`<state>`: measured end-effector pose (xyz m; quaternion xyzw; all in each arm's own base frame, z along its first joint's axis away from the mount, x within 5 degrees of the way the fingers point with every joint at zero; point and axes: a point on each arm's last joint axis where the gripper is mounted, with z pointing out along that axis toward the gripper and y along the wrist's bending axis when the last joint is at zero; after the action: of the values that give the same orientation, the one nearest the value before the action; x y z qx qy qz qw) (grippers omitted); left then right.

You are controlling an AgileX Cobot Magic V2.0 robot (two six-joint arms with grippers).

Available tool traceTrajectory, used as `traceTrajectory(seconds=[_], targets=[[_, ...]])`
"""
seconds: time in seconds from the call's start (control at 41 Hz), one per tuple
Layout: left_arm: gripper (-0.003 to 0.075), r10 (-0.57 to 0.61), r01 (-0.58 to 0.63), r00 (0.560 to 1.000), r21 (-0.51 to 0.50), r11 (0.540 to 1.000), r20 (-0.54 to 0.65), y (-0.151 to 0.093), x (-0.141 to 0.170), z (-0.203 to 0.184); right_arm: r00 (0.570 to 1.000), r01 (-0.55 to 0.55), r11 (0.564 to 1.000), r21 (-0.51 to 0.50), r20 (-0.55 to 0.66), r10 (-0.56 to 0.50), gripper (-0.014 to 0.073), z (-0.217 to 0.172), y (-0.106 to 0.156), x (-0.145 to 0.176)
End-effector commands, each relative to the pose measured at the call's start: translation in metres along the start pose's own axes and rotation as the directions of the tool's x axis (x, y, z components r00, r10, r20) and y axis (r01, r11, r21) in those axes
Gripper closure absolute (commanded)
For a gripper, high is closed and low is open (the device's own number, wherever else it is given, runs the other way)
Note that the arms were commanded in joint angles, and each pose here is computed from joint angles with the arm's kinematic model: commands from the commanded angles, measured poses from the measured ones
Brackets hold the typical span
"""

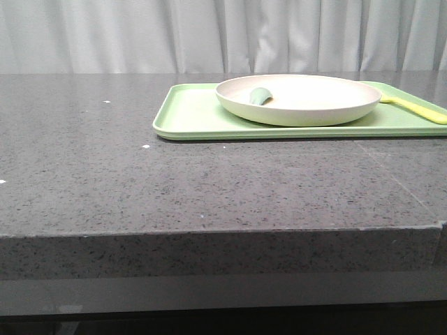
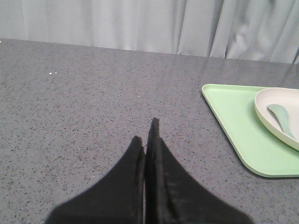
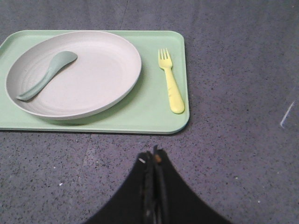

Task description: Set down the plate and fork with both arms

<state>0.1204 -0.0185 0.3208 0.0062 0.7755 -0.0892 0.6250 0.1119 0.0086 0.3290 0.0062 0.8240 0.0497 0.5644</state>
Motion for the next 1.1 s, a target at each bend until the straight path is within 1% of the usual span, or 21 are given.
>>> traceTrajectory(seconds=[0.0, 0.171, 0.292, 1.072], targets=[[0.0738, 0.002, -0.004, 0.994, 0.017, 1.000, 0.114, -0.002, -0.017, -0.004, 0.984, 0.008, 1.000, -0.010, 0.175, -0.006, 0.0658, -0.015, -0.001, 0.003], [0.0738, 0.002, -0.004, 0.994, 0.017, 1.000, 0.114, -0.002, -0.017, -0.004, 0.956, 0.011, 1.000, -0.018, 0.294, -0.005, 0.0658, -0.034, -0.003, 0.029], [0.0738, 0.002, -0.004, 0.994, 0.017, 1.000, 0.114, -0.002, -0.017, -0.004, 0.942, 0.012, 1.000, -0.021, 0.336, -0.004, 0.0658, -0.042, -0.003, 0.034], [0.0738, 0.002, -0.004, 0.994, 0.017, 1.000, 0.114, -0.002, -0.017, -0.004, 0.939, 0.012, 1.000, -0.022, 0.343, -0.004, 0.0658, -0.043, -0.003, 0.034]])
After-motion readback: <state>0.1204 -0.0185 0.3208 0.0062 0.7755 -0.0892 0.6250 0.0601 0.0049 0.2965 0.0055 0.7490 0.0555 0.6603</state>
